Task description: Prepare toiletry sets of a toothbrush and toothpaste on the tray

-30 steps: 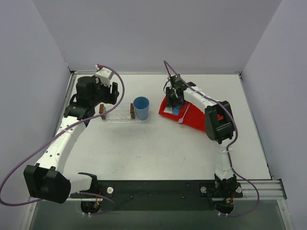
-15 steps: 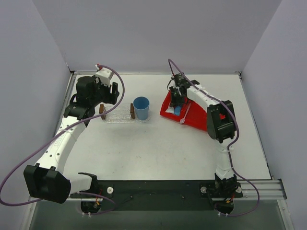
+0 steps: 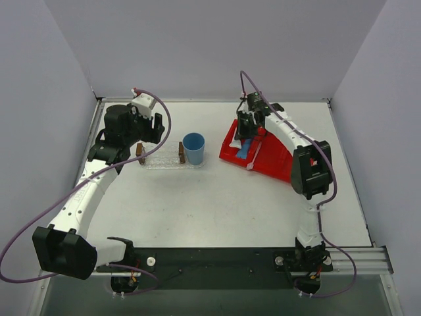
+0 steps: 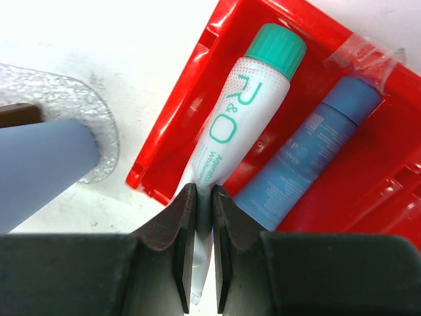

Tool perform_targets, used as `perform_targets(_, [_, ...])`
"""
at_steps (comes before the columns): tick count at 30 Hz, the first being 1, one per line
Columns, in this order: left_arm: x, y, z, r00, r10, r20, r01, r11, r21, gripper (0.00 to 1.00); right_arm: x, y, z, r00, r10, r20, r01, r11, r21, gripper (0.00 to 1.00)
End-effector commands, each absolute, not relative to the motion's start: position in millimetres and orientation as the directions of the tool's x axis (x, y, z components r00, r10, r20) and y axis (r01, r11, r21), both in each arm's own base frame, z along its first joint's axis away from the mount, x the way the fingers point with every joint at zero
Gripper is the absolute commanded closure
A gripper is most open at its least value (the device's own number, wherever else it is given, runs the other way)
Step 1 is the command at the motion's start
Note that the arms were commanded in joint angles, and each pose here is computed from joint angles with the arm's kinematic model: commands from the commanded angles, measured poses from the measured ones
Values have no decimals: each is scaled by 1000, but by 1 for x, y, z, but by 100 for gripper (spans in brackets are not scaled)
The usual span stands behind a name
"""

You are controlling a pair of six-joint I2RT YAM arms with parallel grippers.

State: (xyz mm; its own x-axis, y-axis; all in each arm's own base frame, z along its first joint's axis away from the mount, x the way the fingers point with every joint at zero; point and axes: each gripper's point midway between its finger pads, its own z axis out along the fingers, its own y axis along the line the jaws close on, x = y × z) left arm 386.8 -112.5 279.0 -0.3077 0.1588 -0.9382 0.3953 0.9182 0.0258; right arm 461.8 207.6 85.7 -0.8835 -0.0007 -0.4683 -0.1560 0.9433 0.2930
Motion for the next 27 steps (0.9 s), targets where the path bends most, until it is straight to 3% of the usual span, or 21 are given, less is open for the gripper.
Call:
perform_targets(1, [392,-123,302,-227,148,-963,453,891,30,29,459,209,158,-834,35,-550,-203,908,366,100])
perform_targets(10, [370,-183,329,-56,163,-985,714,696,75,29,417,210,214,-868,51,-494,-281,771,572,100])
perform_targets(19, [355,-246,338,162,285,-945,780,549,300,27,348,229,278,-883,-35,-467,-423,487,764,100])
perform_targets(27, [347,-288,343,262,273,-925,822,439,363,23,299,241,307,-880,-119,-460,-473,303,827,100])
